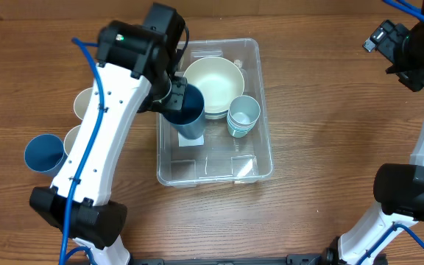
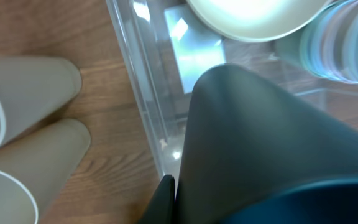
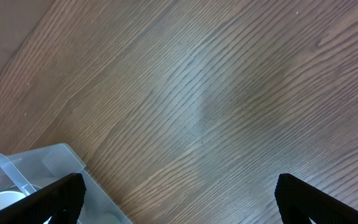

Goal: Pack container
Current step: 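Carry the dark blue cup into the bin and release it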

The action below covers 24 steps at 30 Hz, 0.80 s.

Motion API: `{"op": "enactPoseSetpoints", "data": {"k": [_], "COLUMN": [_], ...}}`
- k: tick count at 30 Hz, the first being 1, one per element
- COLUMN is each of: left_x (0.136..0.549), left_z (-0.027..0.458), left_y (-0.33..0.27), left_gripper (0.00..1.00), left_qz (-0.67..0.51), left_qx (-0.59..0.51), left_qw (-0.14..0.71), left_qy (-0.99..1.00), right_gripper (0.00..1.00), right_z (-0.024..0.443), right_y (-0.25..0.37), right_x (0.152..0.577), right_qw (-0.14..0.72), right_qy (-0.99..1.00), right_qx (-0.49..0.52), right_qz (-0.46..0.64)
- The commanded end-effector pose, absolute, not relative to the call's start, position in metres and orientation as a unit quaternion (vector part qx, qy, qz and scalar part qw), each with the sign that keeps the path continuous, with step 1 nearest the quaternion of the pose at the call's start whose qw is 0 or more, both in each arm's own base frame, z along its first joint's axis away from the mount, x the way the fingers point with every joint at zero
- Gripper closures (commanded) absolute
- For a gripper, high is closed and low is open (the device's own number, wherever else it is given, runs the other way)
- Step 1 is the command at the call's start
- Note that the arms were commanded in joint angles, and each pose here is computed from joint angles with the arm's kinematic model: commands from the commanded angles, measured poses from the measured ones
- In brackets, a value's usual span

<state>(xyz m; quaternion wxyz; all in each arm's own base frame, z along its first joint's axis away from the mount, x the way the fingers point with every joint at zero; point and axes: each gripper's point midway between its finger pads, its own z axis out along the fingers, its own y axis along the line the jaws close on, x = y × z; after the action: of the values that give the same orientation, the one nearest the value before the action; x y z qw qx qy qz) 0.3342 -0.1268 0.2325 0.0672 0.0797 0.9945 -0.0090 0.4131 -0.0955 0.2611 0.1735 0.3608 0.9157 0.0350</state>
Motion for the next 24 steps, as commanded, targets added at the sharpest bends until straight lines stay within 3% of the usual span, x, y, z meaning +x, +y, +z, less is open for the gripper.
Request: {"op": "enactPoseSetpoints", "data": {"k": [1,13,16,17,18,19,20,22,24], "left_x": [0.334,0.347,0.346,0.344,0.344,0.344,0.344,0.346,0.348], "left_z": [0.208,0.16,0.167,0.174,0.183,0.194,0.209,0.24,0.273], "left_y": [-0.126,-0.135,-0.135,-0.134,-0.134,-0.134,-0.134,-0.133,-0.122], "left_gripper": [0.96,0.9,0.82,0.76,0.64,0.34,0.15,0.08,0.08], "left_qz": [0.008,0.002,0.002,0.001,0.0,-0.002,-0.005,-0.009,0.002], "left_qx": [0.071,0.073,0.072,0.071,0.07,0.07,0.07,0.073,0.066], "left_qw": [0.052,0.047,0.048,0.048,0.05,0.056,0.067,0.095,0.133], "left_qy": [0.996,0.996,0.996,0.996,0.996,0.996,0.995,0.993,0.989], "right_gripper": [0.0,0.0,0.0,0.0,0.0,0.0,0.0,0.0,0.0], "right_z": [0.276,0.276,0.276,0.276,0.276,0.276,0.276,0.276,0.276], "right_y": [-0.096,-0.096,-0.096,-0.096,-0.096,-0.096,-0.096,-0.096,-0.096], "right_x": [0.412,0.412,0.412,0.412,0.412,0.412,0.412,0.412,0.412], "right_qw": [0.194,0.194,0.194,0.194,0.194,0.194,0.194,0.194,0.194], "right_qy": [0.91,0.91,0.91,0.91,0.91,0.91,0.91,0.91,0.91], "right_qx": [0.364,0.363,0.363,0.363,0.363,0.364,0.363,0.364,0.363], "right_qz": [0.04,0.039,0.04,0.039,0.039,0.04,0.04,0.04,0.039]}}
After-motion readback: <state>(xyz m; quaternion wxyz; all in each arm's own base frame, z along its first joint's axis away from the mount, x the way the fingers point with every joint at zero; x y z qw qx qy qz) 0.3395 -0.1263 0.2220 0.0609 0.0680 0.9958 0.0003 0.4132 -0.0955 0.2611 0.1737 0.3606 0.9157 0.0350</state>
